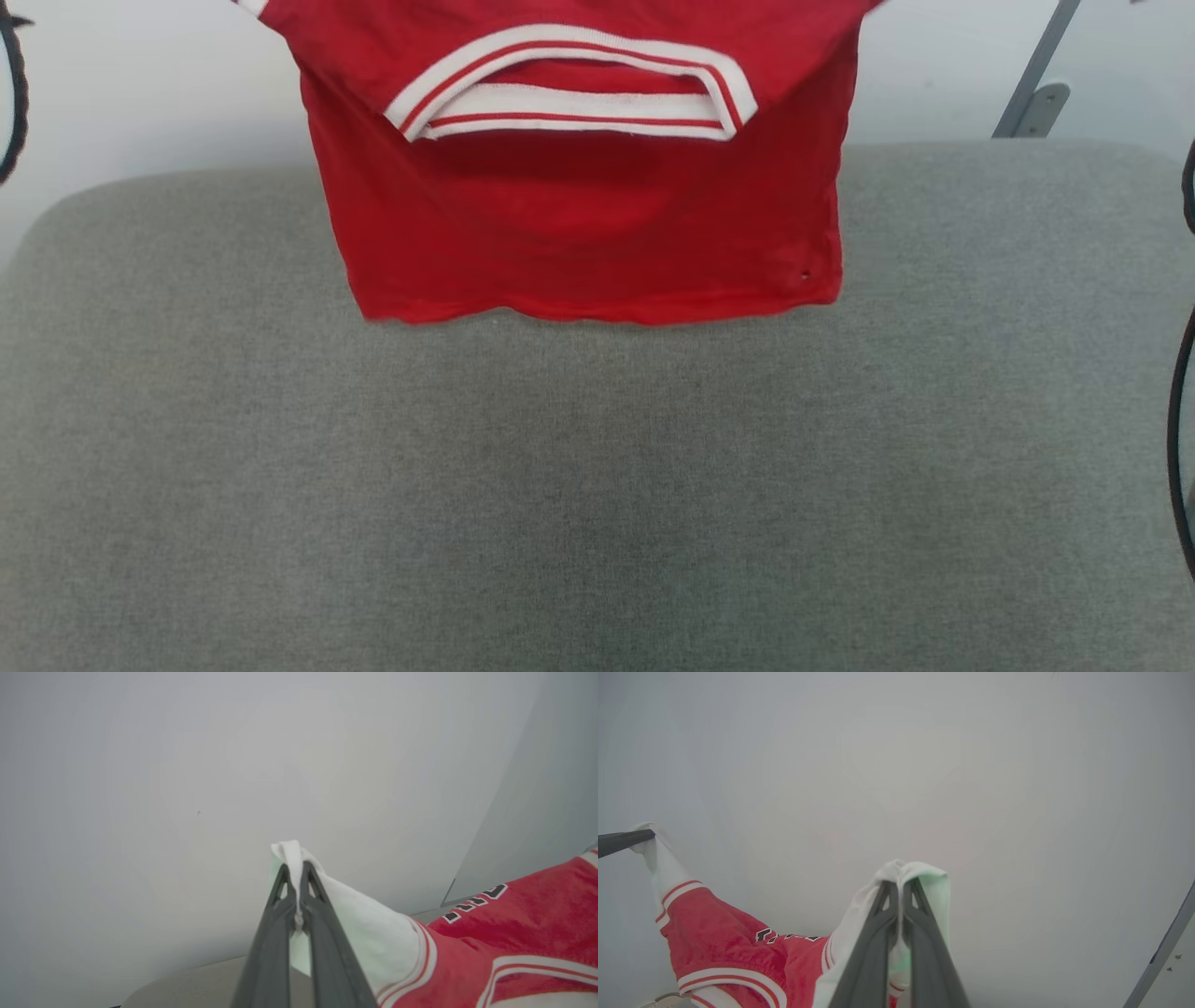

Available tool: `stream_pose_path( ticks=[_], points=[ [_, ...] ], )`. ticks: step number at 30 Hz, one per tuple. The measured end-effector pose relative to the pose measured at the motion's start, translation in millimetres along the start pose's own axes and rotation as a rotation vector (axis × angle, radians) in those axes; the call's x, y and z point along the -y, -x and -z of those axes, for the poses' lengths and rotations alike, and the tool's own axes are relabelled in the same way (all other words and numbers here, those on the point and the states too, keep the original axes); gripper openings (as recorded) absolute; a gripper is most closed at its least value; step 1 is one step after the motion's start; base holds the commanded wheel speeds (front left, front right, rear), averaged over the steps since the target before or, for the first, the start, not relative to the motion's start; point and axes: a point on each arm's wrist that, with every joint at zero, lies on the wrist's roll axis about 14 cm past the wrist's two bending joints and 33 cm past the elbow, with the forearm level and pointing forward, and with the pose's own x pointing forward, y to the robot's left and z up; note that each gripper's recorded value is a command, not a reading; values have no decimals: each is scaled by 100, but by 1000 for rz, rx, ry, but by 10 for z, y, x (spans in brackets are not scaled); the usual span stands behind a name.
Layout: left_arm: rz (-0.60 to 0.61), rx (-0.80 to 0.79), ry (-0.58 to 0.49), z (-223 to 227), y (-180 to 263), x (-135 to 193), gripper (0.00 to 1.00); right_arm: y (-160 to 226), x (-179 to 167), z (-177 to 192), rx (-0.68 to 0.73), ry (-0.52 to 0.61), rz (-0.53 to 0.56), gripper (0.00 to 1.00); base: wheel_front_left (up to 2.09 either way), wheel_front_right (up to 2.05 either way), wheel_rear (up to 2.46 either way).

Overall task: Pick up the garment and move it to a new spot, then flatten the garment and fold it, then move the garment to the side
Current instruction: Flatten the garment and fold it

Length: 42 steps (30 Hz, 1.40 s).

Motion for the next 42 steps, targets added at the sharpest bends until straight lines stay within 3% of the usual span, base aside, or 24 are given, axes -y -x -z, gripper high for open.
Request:
stream_pose_path(
  ticks=[13, 24, 32, 36, 42],
  points=[
    [-33, 136, -55, 92, -782, -149, 0, -804, 476, 286, 130, 157, 128, 0, 0, 0, 0],
    [-83, 541, -180, -108, -1296, -297, 0, -1393, 843, 475, 347, 434, 186, 0, 0, 0, 0],
    [-93, 306, -196, 1159, -1692, -501, 0, -1659, 1008, 1652, 128, 414, 172, 0, 0, 0, 0],
    [-101, 114, -180, 1918, -1665, -568, 0, -1579, 1028, 2352, -36, 317, 174, 0, 0, 0, 0],
    [-140, -191, -84, 2683, -1421, -636, 0, -1300, 947, 3012, -257, 173, 188, 0, 0, 0, 0]
  ],
)
